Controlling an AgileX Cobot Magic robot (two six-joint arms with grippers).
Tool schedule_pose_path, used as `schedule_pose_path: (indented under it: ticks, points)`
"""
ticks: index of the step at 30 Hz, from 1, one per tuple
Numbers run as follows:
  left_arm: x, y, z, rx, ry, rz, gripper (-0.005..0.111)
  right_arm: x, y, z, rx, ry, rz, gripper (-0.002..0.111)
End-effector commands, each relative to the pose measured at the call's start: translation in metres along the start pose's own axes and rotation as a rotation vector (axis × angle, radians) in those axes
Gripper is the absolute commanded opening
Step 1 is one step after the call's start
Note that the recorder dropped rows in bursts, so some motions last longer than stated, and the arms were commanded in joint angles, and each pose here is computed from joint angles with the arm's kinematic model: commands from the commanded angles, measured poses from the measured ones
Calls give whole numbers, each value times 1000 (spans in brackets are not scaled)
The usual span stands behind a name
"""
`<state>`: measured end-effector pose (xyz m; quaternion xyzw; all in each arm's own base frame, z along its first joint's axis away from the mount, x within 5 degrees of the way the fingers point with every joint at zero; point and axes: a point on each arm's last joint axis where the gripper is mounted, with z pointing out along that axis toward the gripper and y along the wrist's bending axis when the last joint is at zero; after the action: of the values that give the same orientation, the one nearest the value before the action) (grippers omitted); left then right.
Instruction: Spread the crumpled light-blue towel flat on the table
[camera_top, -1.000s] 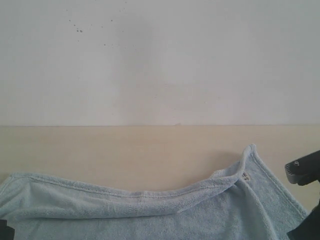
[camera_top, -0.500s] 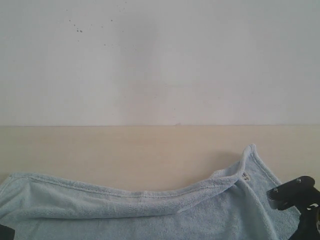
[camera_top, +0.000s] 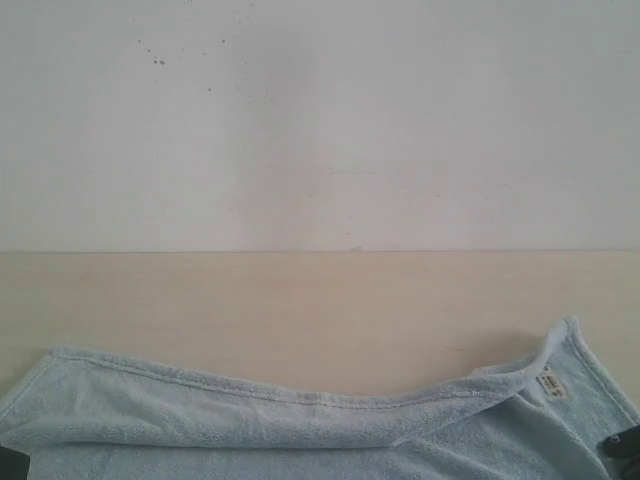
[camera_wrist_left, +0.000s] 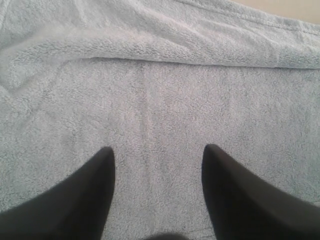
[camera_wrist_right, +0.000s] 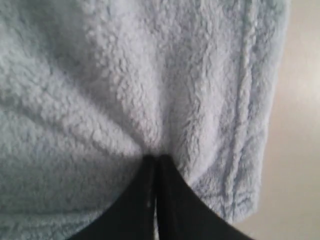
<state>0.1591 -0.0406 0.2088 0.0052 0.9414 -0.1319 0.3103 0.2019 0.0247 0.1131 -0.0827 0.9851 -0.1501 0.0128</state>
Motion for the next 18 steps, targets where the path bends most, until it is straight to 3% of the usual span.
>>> schedule_pose_path:
  ticks: [1, 11, 18]
  points:
    - [1, -1, 1, 5, -2, 3, 52, 24, -8, -9, 26, 62, 91, 1]
    - [1, -1, 1, 4, -6, 5, 52, 19, -18, -49, -19, -238, 45, 1]
    - [1, 0, 1, 2, -4, 37, 52, 7, -19, -60, -24, -300, 6, 1]
